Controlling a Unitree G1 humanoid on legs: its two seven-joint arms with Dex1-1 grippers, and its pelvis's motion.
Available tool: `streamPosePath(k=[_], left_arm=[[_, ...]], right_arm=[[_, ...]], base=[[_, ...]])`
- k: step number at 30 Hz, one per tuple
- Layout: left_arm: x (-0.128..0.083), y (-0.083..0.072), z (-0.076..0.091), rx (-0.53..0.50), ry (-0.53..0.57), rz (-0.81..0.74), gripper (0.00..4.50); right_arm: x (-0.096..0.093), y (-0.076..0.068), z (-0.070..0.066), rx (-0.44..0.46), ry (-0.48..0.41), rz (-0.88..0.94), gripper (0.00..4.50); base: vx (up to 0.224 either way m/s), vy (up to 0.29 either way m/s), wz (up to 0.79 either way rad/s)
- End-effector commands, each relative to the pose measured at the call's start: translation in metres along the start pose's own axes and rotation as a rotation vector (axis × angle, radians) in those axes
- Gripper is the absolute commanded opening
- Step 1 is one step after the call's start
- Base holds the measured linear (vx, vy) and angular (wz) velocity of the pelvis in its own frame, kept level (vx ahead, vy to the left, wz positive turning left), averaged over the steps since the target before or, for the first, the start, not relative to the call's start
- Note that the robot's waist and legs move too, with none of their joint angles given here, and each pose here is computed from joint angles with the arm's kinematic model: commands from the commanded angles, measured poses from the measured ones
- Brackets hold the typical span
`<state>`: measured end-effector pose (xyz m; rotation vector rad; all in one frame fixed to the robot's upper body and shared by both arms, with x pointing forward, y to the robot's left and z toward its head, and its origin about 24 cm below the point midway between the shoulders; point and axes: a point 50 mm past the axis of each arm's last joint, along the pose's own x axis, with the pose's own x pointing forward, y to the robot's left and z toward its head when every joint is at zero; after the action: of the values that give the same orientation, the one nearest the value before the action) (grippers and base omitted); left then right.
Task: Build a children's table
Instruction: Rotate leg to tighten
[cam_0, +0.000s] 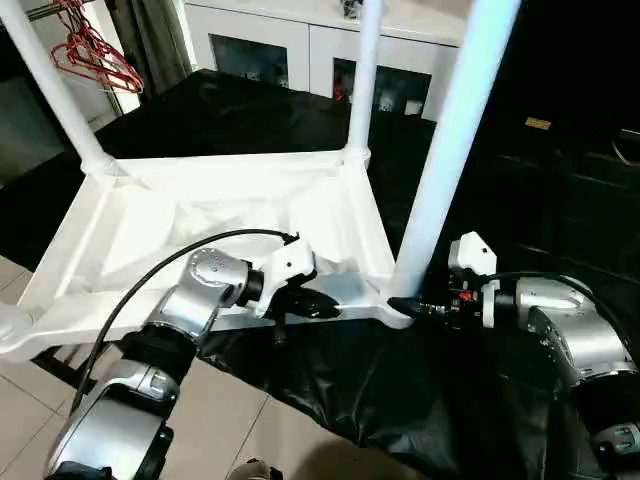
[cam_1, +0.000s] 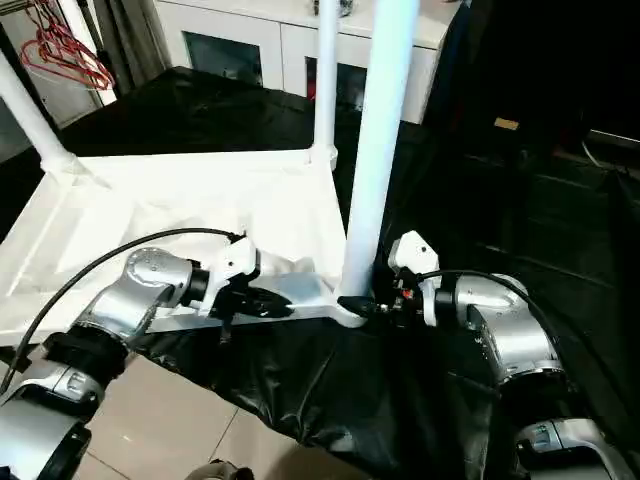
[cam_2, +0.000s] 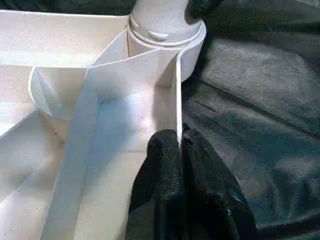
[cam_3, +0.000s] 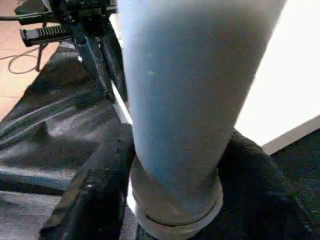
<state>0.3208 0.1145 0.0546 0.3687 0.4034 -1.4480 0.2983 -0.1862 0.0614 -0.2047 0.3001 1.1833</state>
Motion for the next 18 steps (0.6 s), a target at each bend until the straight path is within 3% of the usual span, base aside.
streamPosePath(k=[1, 13, 18], left_arm=[[-0.002, 0.003, 0.017, 0.055, -0.073, 0.013, 0.0], [0.001, -0.001, 0.016, 0.042, -0.086, 0.011, 0.0], [0.011, 0.006, 0.021, 0.022, -0.093, 0.103, 0.0]], right_arm=[[0.006, 0.01, -0.004, 0.005, 0.019, 0.089, 2.25], [0.009, 0.023, -0.011, 0.039, 0.019, 0.129, 1.97], [0.021, 0.025, -0.017, 0.097, -0.035, 0.019, 1.96]], base=[[0.0, 0.0, 0.0], [0.0, 0.0, 0.0], [0.0, 0.0, 0.0]])
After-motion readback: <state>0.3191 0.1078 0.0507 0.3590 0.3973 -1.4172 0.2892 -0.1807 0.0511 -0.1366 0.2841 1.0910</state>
